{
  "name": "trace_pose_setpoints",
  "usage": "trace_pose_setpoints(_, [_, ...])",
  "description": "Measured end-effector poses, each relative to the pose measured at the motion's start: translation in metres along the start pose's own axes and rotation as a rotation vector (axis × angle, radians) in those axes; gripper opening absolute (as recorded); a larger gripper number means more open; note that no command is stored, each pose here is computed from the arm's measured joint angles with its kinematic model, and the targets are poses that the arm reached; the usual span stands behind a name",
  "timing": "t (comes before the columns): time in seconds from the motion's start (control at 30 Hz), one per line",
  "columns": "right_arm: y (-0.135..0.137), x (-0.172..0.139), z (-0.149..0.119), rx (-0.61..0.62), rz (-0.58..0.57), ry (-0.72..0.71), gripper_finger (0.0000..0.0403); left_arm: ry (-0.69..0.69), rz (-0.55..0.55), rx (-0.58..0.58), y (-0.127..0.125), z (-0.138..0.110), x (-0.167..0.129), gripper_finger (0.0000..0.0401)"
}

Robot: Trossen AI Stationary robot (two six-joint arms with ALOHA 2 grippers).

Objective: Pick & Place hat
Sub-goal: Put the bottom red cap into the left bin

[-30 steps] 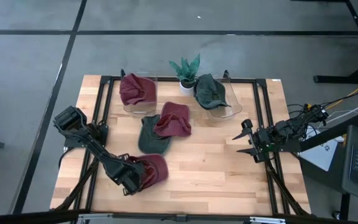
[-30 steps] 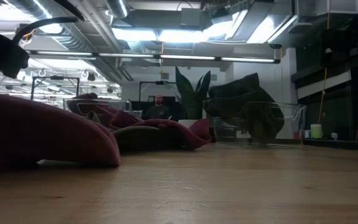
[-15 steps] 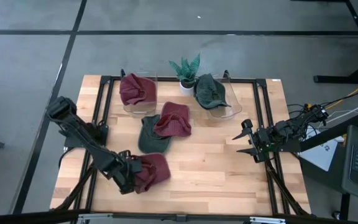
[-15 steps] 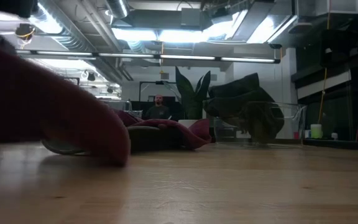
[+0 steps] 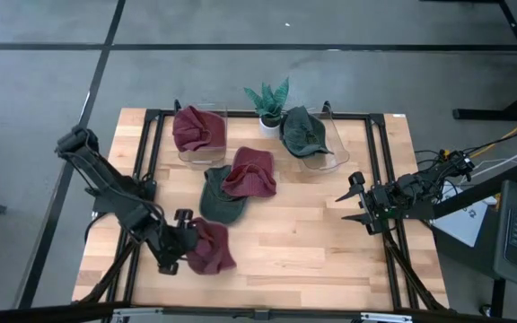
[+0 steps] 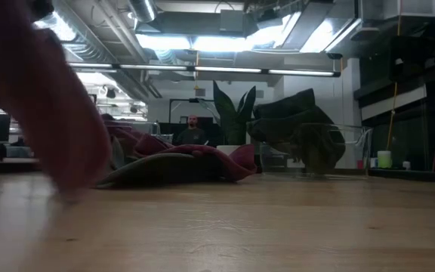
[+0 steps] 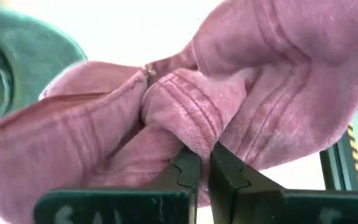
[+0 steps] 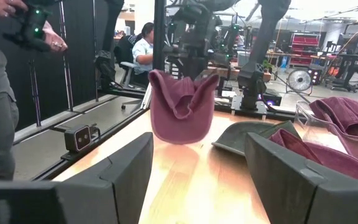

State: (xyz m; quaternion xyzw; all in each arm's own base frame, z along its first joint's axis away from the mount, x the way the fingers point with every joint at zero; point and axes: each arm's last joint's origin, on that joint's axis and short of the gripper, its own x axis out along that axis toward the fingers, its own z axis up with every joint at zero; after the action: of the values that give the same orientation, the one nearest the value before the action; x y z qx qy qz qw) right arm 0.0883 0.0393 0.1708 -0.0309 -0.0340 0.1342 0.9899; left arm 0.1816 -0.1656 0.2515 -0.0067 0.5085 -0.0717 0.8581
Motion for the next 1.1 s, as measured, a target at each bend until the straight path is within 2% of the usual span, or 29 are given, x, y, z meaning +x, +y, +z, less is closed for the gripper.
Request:
trace_pose_setpoints(0.13, [0.0, 0.0, 0.0, 0.0, 0.0, 0.0, 0.0252, 0.005, 0.009, 0.061, 0.005, 0.003, -0.014, 0.0006])
trace_pose_setpoints(0.6, [0.0, 0.0, 0.0, 0.0, 0.0, 0.0, 0.0252, 0.093, 0.128, 0.138, 0.039, 0.026, -0.043, 0.0006])
trace_pose_setpoints(0.9, [0.0, 0.0, 0.0, 0.0, 0.001, 0.0, 0.0252, 0.101, 0.236, 0.146, 0.072, 0.046, -0.06, 0.0007])
trace_pose_setpoints(1.1, [0.0, 0.0, 0.0, 0.0, 0.001, 0.0, 0.0252, 0.049, 0.344, 0.081, 0.101, 0.063, -0.073, 0.0007])
